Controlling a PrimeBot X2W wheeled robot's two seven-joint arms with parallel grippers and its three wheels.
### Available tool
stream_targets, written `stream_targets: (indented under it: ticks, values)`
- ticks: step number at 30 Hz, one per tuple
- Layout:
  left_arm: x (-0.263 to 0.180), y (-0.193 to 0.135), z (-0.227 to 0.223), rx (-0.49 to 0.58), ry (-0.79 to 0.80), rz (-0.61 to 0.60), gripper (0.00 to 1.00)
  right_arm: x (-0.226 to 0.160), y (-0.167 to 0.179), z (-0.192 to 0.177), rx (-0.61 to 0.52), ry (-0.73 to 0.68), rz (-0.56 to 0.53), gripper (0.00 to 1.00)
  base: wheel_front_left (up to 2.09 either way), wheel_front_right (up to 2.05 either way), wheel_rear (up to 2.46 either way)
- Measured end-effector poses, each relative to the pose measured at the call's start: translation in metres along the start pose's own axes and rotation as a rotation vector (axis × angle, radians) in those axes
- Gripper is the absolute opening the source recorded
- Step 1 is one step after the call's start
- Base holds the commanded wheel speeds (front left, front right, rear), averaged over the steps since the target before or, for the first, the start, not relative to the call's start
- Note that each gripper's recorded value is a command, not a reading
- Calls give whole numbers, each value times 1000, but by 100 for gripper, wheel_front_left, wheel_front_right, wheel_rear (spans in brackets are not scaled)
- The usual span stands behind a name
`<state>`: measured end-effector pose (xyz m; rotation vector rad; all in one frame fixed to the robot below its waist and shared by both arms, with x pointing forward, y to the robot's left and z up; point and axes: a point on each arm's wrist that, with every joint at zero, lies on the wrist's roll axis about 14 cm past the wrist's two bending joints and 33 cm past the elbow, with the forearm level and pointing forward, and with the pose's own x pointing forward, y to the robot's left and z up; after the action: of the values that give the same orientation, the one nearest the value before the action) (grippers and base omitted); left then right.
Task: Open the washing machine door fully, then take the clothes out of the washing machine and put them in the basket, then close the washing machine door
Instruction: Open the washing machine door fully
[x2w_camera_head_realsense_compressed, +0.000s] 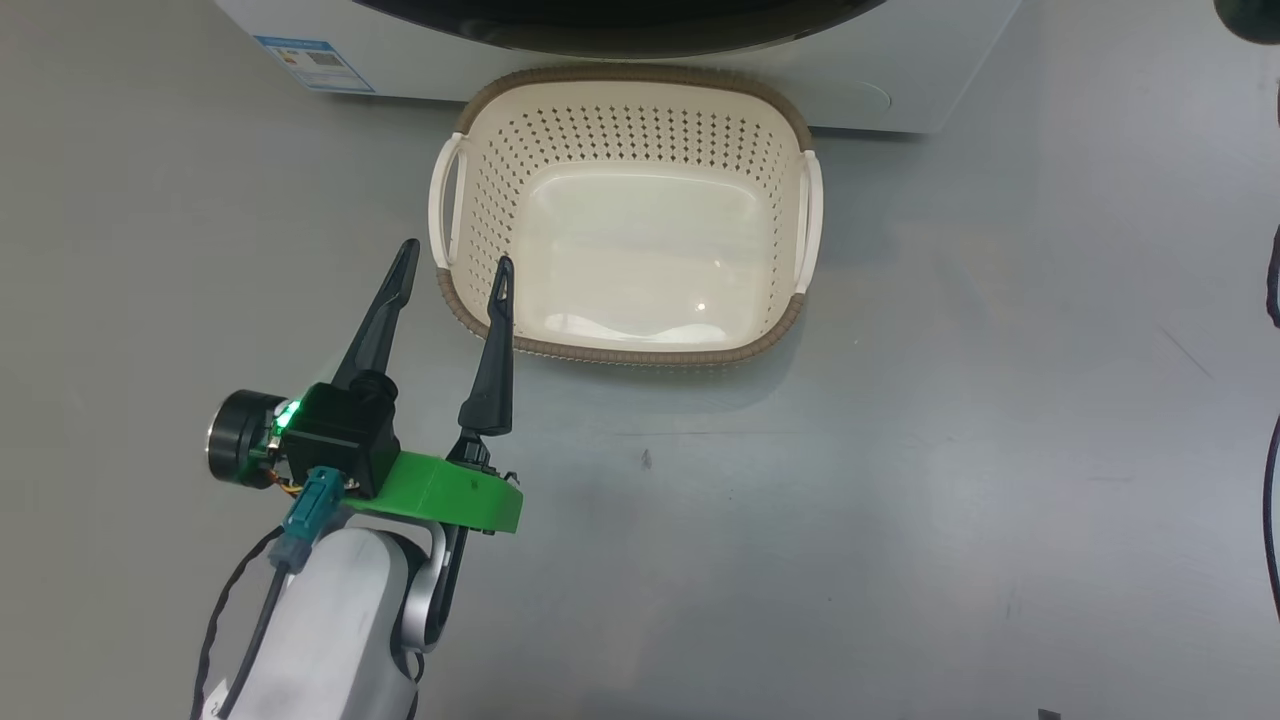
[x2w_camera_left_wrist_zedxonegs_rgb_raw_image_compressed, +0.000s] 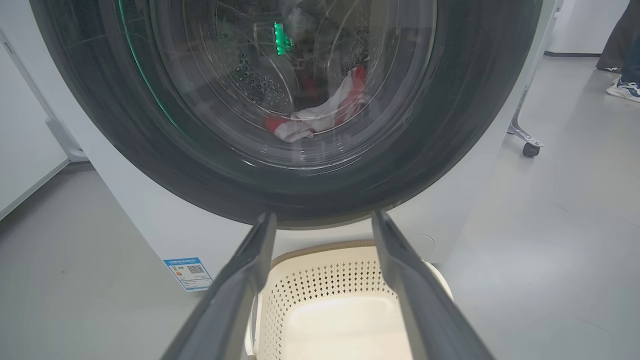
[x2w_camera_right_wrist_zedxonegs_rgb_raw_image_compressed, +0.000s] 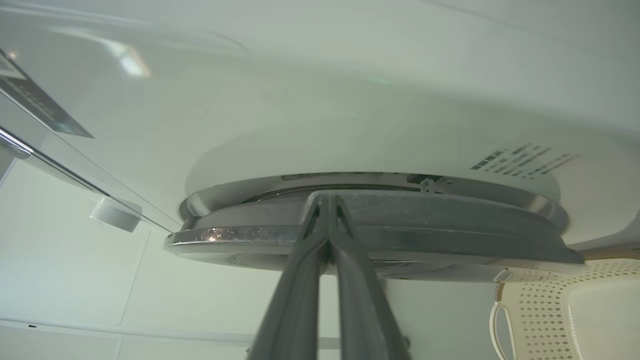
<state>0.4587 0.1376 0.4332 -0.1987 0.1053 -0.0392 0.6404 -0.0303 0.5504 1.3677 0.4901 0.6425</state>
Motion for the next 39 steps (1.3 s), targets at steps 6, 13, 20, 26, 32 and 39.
stream_targets:
  ticks: [6,13,20,26,32,39]
  values:
    - [-3,5,-2,6,8,16,100,15,5,-2,-25,40,-8,0,0,0,0]
    - [-4,10,-6,12,21,28,100,32,3,-6,-63,81,-31,0,0,0,0]
    - [-7,19,-9,21,33,54,100,47,-8,-17,-65,133,-56,0,0,0,0]
    - [-8,24,-9,24,32,70,100,53,-13,-22,-53,155,-66,0,0,0,0]
    - [-7,25,-8,19,29,73,100,54,-18,-25,-51,184,-81,0,0,0,0]
    - [-6,23,-8,7,29,70,100,52,-23,-29,-55,217,-88,0,0,0,0]
